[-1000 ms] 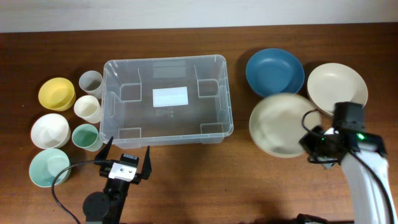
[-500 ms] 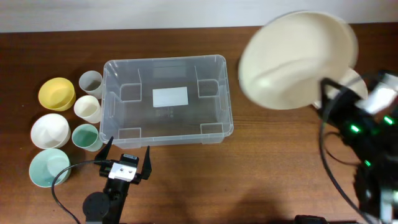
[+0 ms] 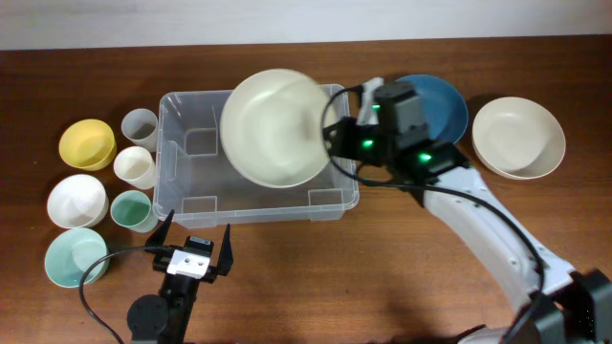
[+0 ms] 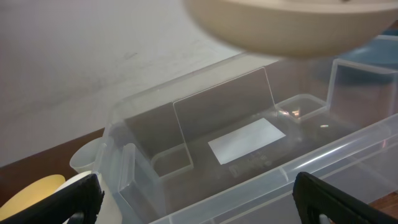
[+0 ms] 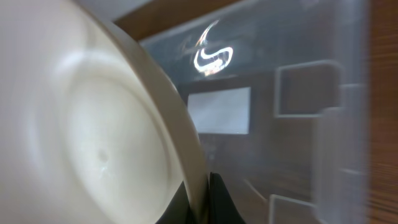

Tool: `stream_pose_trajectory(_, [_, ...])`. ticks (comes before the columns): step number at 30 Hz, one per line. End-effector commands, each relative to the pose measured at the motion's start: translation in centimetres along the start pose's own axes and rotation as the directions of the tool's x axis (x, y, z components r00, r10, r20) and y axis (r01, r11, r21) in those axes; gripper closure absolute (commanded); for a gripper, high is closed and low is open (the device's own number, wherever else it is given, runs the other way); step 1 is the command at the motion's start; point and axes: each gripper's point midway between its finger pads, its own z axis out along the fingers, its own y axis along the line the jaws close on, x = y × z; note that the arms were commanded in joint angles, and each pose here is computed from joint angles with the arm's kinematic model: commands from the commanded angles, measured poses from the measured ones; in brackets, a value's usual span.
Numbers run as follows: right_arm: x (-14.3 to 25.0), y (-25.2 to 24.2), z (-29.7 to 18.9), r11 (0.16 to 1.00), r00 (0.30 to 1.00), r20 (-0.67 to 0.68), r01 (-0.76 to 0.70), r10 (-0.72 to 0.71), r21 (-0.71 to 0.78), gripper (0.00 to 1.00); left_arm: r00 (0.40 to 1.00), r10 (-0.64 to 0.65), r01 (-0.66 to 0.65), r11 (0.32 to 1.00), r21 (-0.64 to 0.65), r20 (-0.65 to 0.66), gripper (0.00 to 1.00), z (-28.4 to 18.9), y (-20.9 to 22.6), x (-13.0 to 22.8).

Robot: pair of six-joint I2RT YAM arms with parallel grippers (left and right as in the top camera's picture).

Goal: Pack container
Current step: 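Lift the cream plate and carry it over the clear bin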

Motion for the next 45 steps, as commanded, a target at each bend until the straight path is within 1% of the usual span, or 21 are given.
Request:
stream_pose_trajectory(1, [-0.8,2.9,0.8,0.997,0.996,0.035,0.077,-0.077,-0.024,0.96,1.000,0.014,-0.014,1.000,-0.005,-0.003,0.00,0.0,0.1,0.1])
stream_pose_trajectory(6, [-0.1,2.4,2.9,0.989,0.989,0.047,0.139,-0.141,0.045,0.96,1.000,0.014,-0.014,1.000,-0.005,-0.003,0.00,0.0,0.1,0.1])
stream_pose_trajectory(11, [0.4,1.3,5.2,0.984,0.986,0.053,0.150,-0.156,0.100,0.96,1.000,0.014,-0.014,1.000,-0.005,-0.003,0.00,0.0,0.1,0.1])
stream_pose_trajectory(17, [1.5,-1.0,8.8,0.982,0.989,0.019,0.141,-0.144,0.127,0.94,1.000,0.014,-0.014,1.000,-0.005,-0.003,0.00,0.0,0.1,0.1])
stream_pose_trajectory(27, [2.3,-2.1,10.3,0.984,0.994,0.001,0.108,-0.109,0.141,0.92,1.000,0.014,-0.014,1.000,-0.005,-0.003,0.00,0.0,0.1,0.1])
stream_pose_trajectory(32, [2.4,-2.1,10.3,0.987,0.996,0.001,0.084,-0.085,0.137,0.89,1.000,0.014,-0.014,1.000,-0.005,-0.003,0.00,0.0,0.1,0.1])
stream_pose_trajectory(45, [3.6,0.6,10.4,0.999,0.997,-0.071,0.031,-0.032,-0.010,0.90,1.000,0.014,-0.014,1.000,-0.005,-0.003,0.00,0.0,0.1,0.1])
